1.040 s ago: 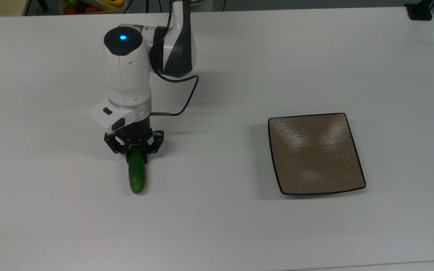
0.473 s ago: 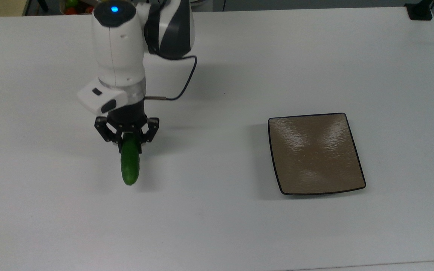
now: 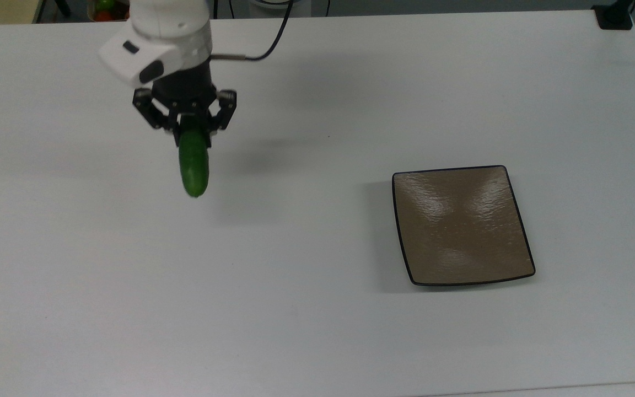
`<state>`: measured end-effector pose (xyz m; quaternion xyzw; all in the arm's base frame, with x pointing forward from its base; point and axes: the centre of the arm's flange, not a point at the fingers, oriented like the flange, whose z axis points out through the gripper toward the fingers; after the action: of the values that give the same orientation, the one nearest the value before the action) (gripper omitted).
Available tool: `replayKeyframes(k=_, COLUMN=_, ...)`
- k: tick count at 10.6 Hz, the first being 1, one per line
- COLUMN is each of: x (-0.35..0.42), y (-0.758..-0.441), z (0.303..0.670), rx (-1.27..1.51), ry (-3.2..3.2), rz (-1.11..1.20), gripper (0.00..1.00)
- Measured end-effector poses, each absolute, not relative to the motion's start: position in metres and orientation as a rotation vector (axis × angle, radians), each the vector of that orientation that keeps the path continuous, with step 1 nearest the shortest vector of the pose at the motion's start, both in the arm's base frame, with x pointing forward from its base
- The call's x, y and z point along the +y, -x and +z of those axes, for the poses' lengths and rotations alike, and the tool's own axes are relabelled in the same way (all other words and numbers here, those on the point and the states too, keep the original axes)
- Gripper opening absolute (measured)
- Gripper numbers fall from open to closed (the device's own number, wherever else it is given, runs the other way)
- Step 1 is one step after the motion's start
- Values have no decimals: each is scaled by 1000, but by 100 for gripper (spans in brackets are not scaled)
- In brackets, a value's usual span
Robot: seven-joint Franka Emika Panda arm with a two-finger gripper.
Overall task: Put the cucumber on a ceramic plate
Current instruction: 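Lift the cucumber and carry it toward the brown plate, then lower the held cucumber onto the plate's center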
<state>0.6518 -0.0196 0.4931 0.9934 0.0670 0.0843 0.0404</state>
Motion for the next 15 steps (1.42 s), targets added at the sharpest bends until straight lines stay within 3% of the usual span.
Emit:
replayKeyframes(k=6, x=42, y=-601, z=526, rx=319, ry=-3108, rz=205, gripper=41)
replayKeyframes(k=10, x=123, y=-598, z=522, rx=326, ry=-3165, rz=244, gripper=41)
replayKeyframes(k=15, x=262, y=-625, z=490, rx=180, ry=-3259, rz=494, gripper=41)
